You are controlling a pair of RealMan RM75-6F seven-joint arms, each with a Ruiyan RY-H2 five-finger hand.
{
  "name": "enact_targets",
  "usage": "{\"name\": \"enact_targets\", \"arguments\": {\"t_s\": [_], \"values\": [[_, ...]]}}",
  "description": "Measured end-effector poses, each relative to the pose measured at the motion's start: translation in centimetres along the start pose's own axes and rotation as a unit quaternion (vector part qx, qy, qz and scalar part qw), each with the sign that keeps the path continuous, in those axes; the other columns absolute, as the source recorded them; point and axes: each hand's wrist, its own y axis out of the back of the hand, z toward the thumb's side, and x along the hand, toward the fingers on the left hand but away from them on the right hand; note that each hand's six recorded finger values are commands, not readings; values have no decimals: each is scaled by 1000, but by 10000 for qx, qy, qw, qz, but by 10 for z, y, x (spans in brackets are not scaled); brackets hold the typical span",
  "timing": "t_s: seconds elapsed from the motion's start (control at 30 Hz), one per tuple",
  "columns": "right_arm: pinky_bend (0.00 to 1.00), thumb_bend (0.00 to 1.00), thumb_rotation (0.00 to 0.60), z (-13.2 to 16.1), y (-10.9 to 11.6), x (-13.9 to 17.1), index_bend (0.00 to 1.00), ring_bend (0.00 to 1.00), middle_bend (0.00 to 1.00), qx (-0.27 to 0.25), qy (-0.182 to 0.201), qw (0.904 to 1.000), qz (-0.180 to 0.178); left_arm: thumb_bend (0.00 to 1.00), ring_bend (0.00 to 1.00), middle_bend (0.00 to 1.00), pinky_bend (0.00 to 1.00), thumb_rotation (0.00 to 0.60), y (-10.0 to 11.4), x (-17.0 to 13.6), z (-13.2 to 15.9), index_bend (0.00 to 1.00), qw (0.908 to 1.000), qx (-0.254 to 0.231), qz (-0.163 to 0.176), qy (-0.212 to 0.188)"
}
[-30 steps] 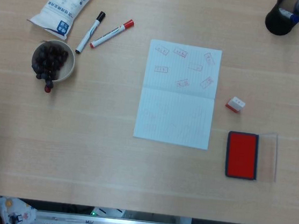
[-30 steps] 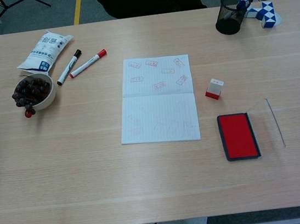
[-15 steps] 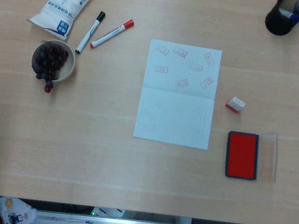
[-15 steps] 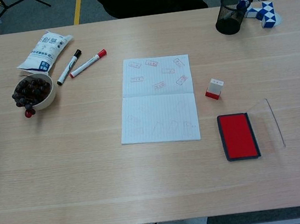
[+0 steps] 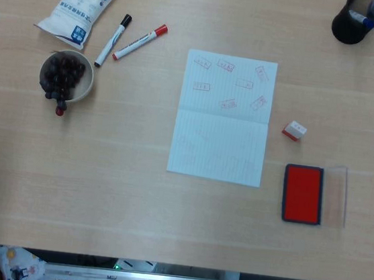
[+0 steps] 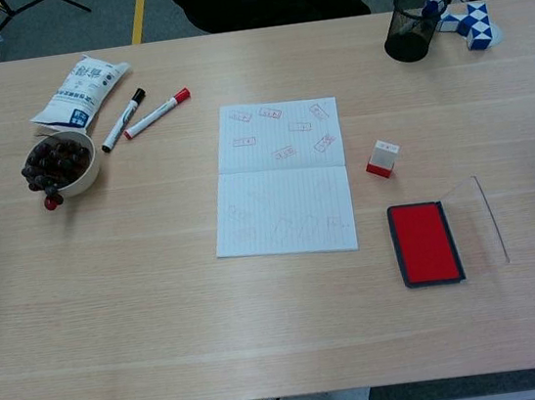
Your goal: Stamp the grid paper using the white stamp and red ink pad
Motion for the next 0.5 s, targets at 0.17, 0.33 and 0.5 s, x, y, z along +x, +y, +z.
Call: {"name": "enact_targets", "arguments": {"t_s": [0.17,0.33,0.5], "values": [[290,255,600,19,-4,-18,488,319,442,147,71,9997,153,175,160,122,96,600,-1,0,1,145,10000,-1,-22,-29],[290,226,600,42,-10,-38,488,307,441,304,145,9991,271,175,160,122,96,600,-1,-2,0,145,10000,-10,-35,-58],[289,189,600,64,-23,-57,488,303,440,394,185,9979,470,174,160,122,96,600,-3,-5,0,145,9999,-26,-81,-82]]}}
